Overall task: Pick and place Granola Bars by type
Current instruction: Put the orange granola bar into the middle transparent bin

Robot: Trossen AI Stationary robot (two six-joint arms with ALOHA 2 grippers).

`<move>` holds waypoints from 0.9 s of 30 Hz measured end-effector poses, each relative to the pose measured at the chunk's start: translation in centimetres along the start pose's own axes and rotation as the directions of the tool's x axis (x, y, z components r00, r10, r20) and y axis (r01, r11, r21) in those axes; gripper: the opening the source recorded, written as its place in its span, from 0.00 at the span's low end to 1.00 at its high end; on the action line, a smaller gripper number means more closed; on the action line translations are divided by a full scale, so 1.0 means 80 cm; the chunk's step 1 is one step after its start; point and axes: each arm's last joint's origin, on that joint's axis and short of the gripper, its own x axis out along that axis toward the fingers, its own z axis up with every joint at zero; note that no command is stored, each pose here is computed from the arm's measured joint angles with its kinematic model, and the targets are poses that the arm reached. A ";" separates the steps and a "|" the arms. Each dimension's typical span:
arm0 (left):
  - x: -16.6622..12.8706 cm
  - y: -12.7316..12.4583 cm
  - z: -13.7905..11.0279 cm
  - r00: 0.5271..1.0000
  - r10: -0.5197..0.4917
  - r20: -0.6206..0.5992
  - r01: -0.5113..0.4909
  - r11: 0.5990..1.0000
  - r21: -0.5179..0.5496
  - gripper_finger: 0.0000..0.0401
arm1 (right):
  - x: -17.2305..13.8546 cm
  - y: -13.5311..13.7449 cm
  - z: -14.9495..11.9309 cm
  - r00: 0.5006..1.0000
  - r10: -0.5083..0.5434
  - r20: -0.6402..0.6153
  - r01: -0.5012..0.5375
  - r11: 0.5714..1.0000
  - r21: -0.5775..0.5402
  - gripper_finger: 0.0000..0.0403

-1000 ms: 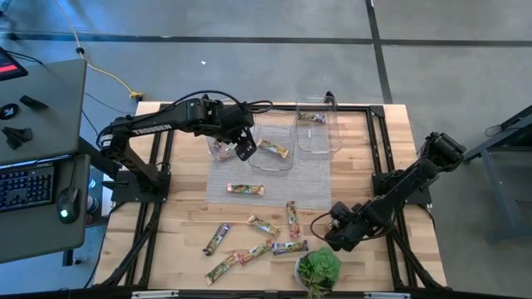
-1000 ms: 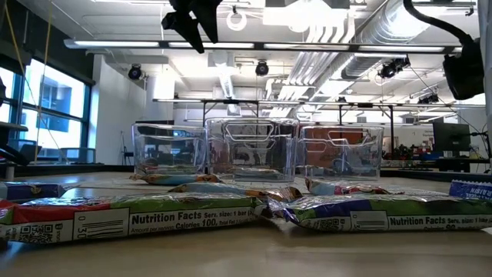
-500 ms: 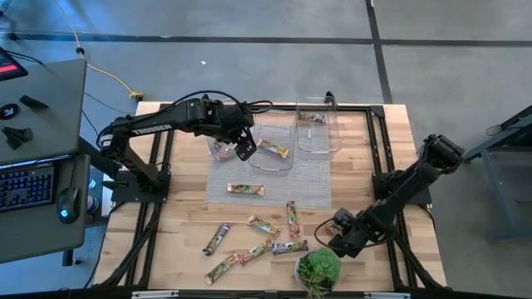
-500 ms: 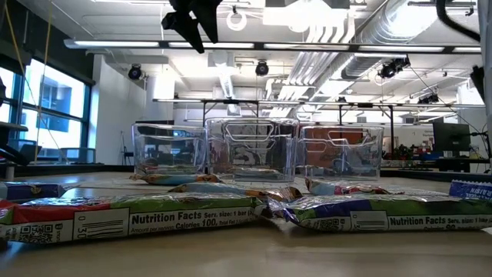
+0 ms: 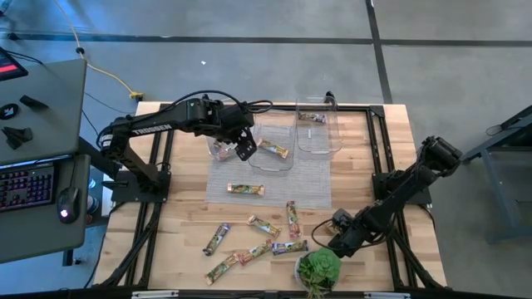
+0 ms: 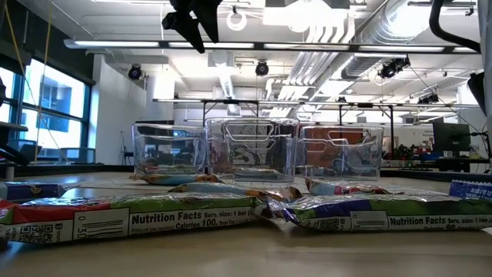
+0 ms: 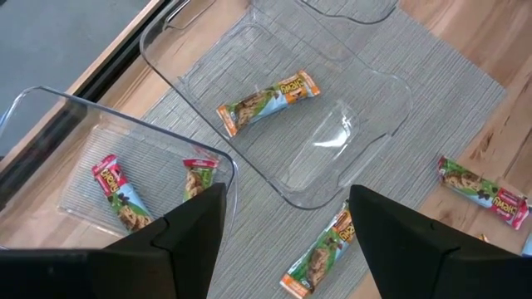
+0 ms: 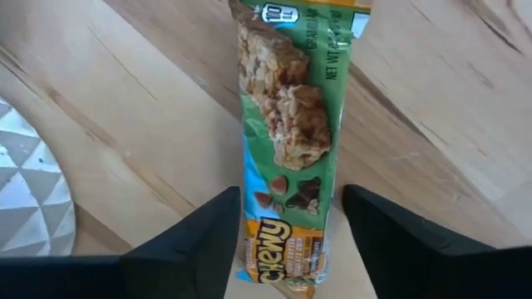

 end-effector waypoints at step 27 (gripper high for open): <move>0.000 0.001 0.002 0.999 0.034 0.029 -0.036 0.994 0.101 0.62 | -0.101 -0.035 0.111 0.875 0.199 0.442 -0.124 0.973 -0.192 0.29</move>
